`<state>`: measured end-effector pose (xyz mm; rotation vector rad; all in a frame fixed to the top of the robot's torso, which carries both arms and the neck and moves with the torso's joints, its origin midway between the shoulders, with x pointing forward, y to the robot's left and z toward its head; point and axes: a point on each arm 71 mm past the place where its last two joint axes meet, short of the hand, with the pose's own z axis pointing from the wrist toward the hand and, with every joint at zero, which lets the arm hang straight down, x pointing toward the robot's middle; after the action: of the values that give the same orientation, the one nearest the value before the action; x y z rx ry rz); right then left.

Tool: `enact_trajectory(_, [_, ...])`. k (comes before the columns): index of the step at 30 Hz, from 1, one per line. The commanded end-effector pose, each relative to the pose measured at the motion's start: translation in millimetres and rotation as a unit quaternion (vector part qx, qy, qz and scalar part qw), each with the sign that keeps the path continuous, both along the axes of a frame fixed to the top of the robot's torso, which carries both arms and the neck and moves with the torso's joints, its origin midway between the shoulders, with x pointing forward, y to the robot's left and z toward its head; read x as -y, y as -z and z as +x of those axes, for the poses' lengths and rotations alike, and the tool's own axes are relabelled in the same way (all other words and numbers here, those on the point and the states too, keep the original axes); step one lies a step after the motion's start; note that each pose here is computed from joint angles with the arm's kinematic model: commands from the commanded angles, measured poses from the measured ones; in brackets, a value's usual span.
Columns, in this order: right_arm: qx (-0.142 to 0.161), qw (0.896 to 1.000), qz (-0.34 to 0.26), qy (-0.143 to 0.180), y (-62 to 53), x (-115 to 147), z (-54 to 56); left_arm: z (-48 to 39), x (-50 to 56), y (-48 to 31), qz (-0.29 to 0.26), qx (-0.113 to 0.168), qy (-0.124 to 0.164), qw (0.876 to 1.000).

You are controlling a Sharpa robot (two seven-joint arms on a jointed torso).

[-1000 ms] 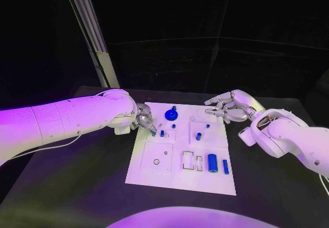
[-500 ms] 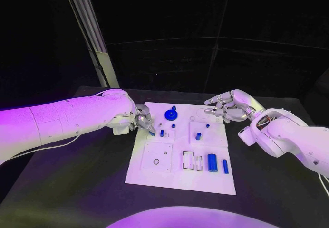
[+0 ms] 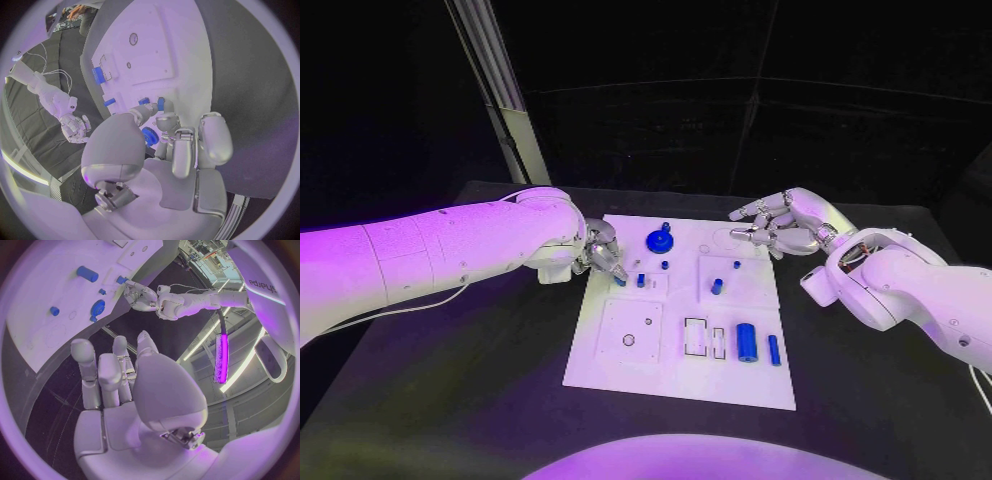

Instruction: Assemble the parts on the task board

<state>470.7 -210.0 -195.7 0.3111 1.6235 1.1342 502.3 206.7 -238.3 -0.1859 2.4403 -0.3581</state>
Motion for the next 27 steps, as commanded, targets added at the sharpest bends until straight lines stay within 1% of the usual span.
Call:
enact_trajectory(1, [0.002,1.0,0.002,-0.004,-1.4,-1.0,-0.2,-3.0,3.0,2.7,0.005,-0.011,0.015,1.0])
enact_trajectory(9, [0.002,1.0,0.002,-0.005,-1.3,-1.4,-0.1,-2.0,4.7,3.0,0.004,-0.012,0.017,1.0])
enact_trajectory(27, [0.003,1.0,0.004,-0.008,-1.9,-2.9,-1.0,4.3,7.0,5.1,0.015,-0.018,0.015,1.0])
